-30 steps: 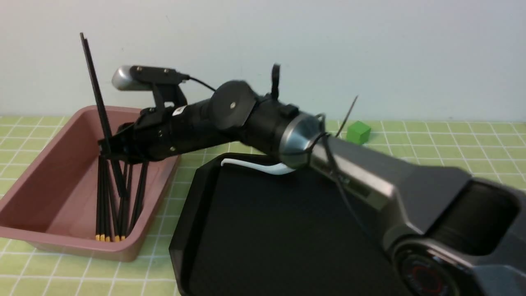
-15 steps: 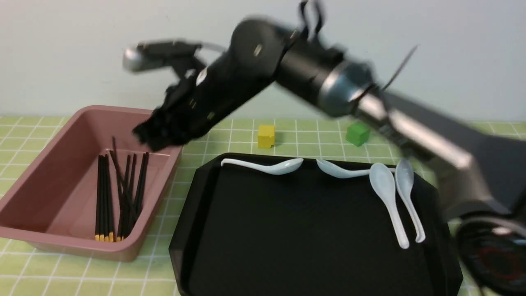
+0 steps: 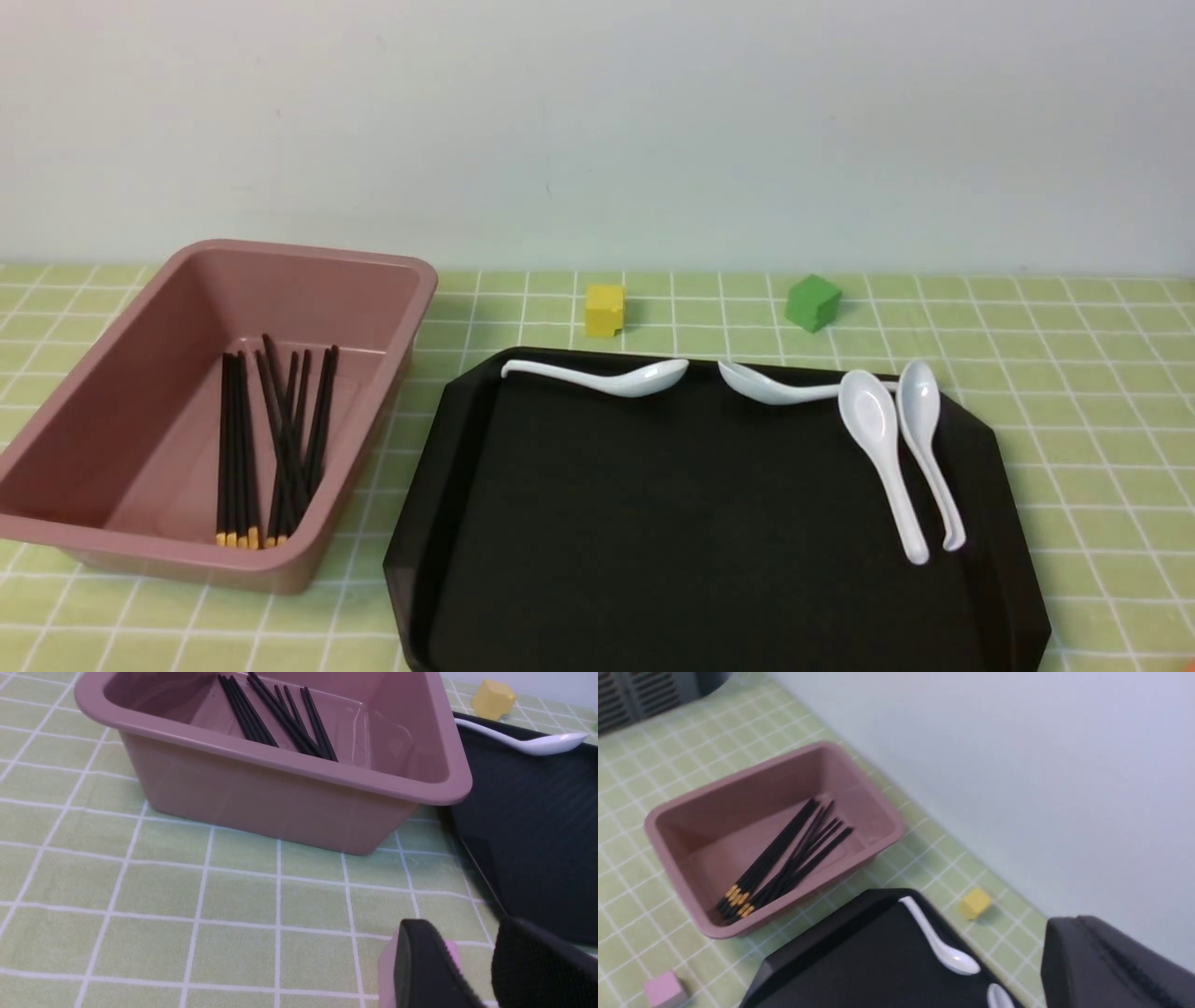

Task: On green tablecloth take chopsticks from black tray and put them in box.

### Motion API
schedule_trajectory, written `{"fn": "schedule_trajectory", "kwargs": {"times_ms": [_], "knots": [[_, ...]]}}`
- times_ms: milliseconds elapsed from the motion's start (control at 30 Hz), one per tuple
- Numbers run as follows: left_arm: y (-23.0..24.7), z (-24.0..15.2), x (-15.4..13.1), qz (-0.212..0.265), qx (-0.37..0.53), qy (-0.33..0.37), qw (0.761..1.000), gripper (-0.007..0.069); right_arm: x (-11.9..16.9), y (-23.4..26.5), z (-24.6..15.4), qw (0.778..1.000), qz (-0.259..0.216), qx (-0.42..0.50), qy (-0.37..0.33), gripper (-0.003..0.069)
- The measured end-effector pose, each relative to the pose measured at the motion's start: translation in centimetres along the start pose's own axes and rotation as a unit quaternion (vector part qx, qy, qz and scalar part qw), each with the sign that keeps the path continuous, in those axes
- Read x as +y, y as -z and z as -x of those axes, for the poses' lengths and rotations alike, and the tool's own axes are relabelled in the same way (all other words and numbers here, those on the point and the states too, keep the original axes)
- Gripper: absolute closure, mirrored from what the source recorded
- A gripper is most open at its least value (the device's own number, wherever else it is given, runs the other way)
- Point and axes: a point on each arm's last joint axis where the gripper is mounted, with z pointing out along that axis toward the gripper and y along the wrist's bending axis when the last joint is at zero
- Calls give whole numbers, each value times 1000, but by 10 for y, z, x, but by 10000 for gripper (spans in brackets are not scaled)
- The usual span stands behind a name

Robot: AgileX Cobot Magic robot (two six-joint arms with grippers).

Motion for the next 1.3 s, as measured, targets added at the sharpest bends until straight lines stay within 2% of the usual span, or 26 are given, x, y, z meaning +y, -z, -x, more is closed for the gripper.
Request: {"fn": "schedule_trajectory", "kwargs": {"times_ms": [67, 100, 133, 233, 333, 400, 533, 767, 1300], "knots": [[0, 0, 0, 0, 0, 0, 1000, 387, -2, 47, -15, 1000, -15, -17, -4, 662], [0, 0, 0, 0, 0, 0, 1000, 387, -1, 55, -20, 1000, -17, -19, -7, 662], [0, 0, 0, 0, 0, 0, 1000, 387, 1, 86, -45, 999, -20, -28, -20, 661], [0, 0, 0, 0, 0, 0, 1000, 387, 7, 111, -89, 995, -17, -94, -40, 659], [0, 0, 0, 0, 0, 0, 1000, 387, 13, 108, -132, 986, -11, -158, -51, 659], [0, 0, 0, 0, 0, 0, 1000, 387, 21, 83, -183, 980, -3, -190, -63, 659], [0, 0, 0, 0, 0, 0, 1000, 387, 29, 55, -238, 967, 5, -240, -90, 658], [0, 0, 0, 0, 0, 0, 1000, 387, 32, 39, -265, 961, 4, -259, -95, 655], [0, 0, 0, 0, 0, 0, 1000, 387, 33, 34, -272, 968, 5, -233, -95, 644]]}}
